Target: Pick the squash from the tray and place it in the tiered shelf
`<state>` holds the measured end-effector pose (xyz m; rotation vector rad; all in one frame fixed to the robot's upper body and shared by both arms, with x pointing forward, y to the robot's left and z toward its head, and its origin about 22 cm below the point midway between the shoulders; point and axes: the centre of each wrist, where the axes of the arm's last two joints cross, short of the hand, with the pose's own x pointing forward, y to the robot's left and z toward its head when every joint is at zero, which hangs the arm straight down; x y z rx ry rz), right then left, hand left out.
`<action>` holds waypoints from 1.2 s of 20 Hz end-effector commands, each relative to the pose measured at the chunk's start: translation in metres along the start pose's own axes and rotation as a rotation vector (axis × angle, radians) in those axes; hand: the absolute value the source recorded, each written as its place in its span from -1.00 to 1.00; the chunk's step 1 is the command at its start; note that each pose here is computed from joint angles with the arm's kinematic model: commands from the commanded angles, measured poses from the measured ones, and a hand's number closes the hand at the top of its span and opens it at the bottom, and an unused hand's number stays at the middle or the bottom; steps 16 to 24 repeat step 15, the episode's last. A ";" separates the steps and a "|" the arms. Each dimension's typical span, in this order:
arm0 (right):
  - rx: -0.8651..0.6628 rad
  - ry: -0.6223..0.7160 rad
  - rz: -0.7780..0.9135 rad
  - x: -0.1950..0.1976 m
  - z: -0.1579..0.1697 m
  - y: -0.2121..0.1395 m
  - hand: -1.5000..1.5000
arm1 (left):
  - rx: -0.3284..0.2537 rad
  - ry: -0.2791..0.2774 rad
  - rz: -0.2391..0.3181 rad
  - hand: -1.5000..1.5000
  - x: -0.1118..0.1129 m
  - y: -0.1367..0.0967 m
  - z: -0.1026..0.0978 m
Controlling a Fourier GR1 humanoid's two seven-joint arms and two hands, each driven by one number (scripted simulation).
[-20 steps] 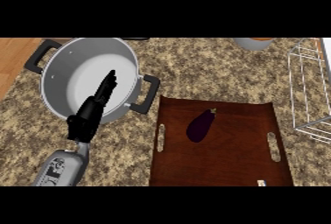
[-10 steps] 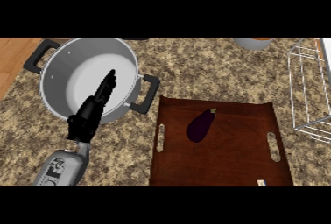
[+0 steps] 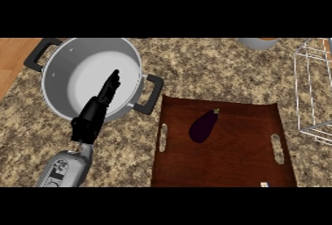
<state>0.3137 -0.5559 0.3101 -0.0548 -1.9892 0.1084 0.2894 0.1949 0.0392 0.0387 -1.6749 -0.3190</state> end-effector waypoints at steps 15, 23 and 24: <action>0.069 0.163 0.128 0.029 0.037 -0.032 -1.00 | -0.007 -0.006 0.002 0.00 0.004 0.002 0.000; 0.069 0.163 0.128 0.029 0.037 -0.032 -1.00 | -0.007 -0.006 0.002 0.00 0.004 0.002 0.000; 0.069 0.163 0.128 0.029 0.037 -0.032 -1.00 | -0.007 -0.006 0.002 0.00 0.004 0.002 0.000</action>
